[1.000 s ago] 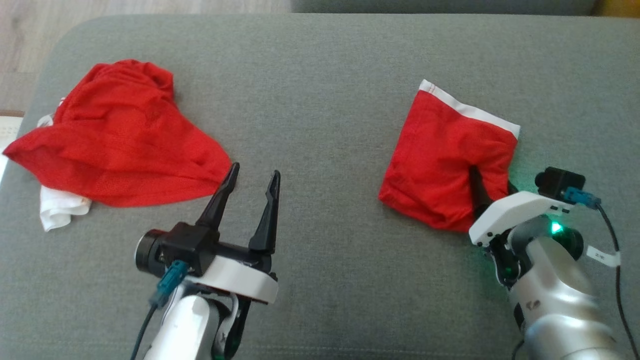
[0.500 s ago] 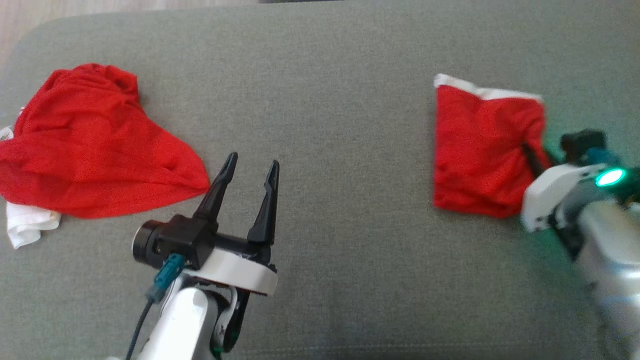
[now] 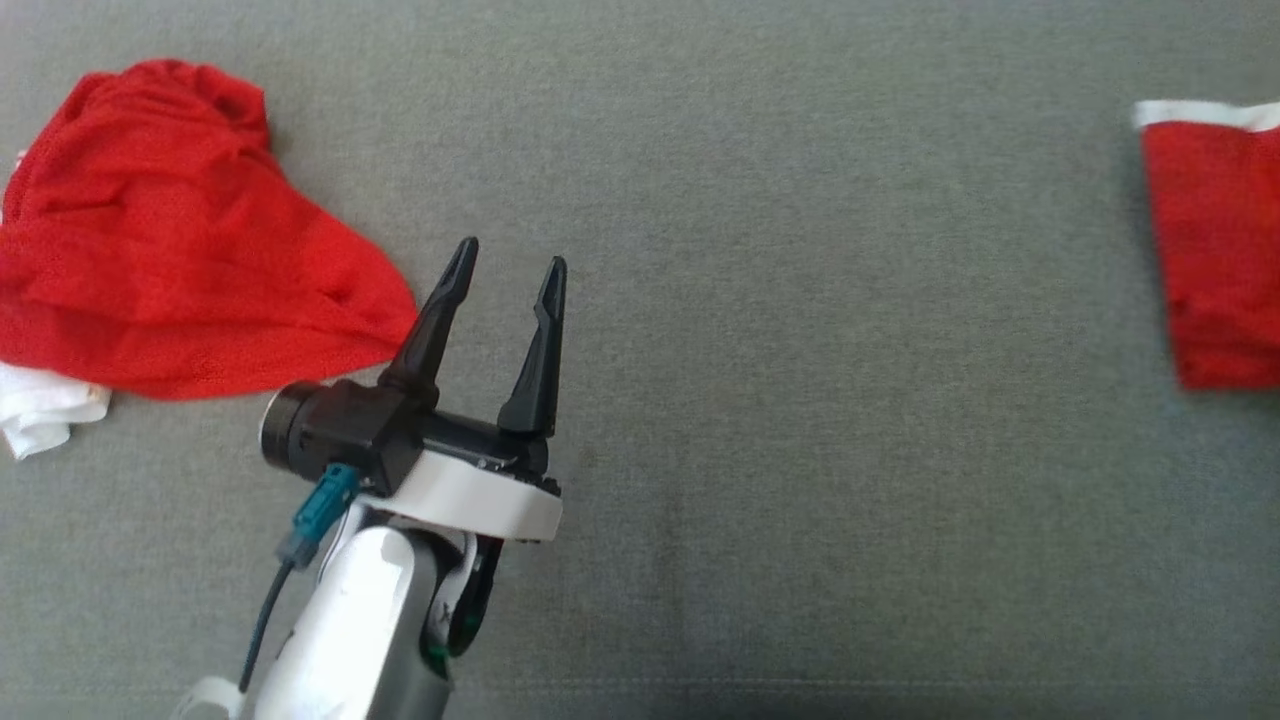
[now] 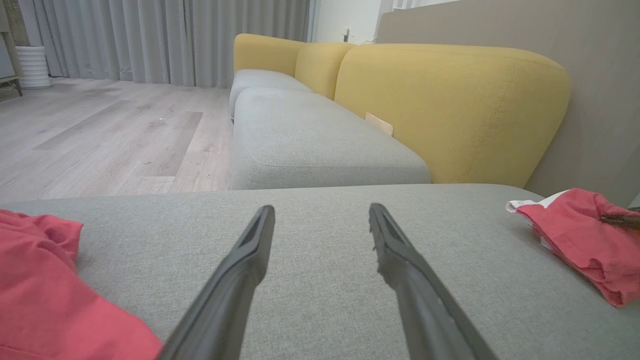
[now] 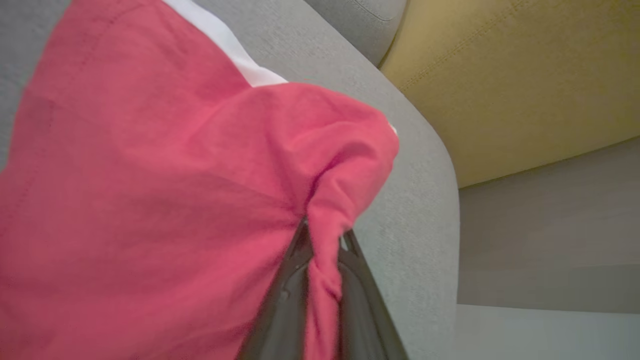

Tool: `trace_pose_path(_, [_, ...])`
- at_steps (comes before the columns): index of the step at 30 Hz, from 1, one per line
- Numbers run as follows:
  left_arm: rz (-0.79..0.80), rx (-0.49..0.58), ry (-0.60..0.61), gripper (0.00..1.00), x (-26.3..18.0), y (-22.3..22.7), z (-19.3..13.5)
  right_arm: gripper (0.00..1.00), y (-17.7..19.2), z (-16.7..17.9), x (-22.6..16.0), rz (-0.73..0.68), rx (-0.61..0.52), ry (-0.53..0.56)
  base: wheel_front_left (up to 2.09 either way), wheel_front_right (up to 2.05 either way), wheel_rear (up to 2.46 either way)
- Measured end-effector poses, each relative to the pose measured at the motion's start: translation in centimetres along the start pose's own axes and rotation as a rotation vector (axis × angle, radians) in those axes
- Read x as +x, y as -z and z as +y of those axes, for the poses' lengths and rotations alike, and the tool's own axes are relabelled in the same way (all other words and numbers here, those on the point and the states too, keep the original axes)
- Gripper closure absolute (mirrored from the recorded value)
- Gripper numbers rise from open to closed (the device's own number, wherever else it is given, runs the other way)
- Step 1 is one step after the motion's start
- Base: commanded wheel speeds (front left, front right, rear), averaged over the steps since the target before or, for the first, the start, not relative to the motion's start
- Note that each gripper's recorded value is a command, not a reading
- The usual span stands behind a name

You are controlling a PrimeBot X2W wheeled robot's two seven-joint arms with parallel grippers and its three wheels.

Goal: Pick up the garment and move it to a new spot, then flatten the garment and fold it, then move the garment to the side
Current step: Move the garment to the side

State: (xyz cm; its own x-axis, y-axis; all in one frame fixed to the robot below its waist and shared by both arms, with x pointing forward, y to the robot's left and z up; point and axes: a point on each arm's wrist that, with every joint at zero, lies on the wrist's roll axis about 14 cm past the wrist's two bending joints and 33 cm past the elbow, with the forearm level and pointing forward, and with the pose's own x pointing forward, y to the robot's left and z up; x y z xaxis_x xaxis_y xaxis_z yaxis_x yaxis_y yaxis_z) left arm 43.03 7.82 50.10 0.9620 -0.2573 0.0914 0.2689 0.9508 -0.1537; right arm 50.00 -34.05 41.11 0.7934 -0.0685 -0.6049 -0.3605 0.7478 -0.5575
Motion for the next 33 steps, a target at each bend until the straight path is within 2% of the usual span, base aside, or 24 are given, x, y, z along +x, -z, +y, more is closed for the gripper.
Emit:
trace_pose_path(4, [0.002, 0.004, -0.015, 0.00, 0.3, 0.2, 0.6, 1.00, 0.6, -1.8, 0.6, 0.031, -0.014, 0.033, 0.00, 0.00, 0.00])
trace_pose_path(13, [0.018, -0.001, -0.023, 0.00, 0.5, 0.9, 1.0, 1.00, 2.8, -5.2, 0.6, 0.137, 0.032, 0.135, 0.00, 0.00, 0.00])
trace_pose_path(17, [0.014, -0.002, -0.018, 0.00, 0.7, 0.9, 0.9, 1.00, 2.6, -5.3, 0.7, 0.132, 0.070, 0.155, 0.00, 0.00, 0.00])
trace_pose_path(18, [0.012, -0.002, -0.016, 0.00, 0.8, 0.8, 0.8, 0.69, 2.5, -5.3, 0.7, 0.128, 0.078, 0.160, 0.00, 0.00, 0.00])
trace_pose_path(19, [0.010, -0.001, -0.014, 0.00, 0.8, 0.7, 0.8, 0.00, 2.5, -5.4, 0.6, 0.125, 0.089, 0.167, 0.00, 0.00, 0.00])
trace_pose_path(22, [0.003, 0.001, -0.010, 0.00, 0.8, 0.4, 0.6, 0.00, 1.7, -5.8, 0.3, 0.094, 0.147, 0.192, 0.00, 0.00, 0.00])
trace_pose_path(27, [-0.012, 0.006, -0.003, 0.00, 0.6, -0.3, 0.3, 0.00, -0.5, -5.9, -0.4, 0.020, 0.162, 0.211, 0.00, 0.00, 0.00])
trace_pose_path(30, [-0.040, 0.011, 0.002, 0.00, 0.2, -1.5, -0.1, 0.00, -5.0, -5.0, -1.2, -0.151, 0.265, 0.218, 0.00, 0.00, 0.00])
trace_pose_path(33, [-0.062, 0.015, 0.001, 0.00, -0.2, -2.5, -0.3, 0.00, -9.0, -2.4, -2.2, -0.286, 0.326, 0.175, 0.00, 0.00, 0.00])
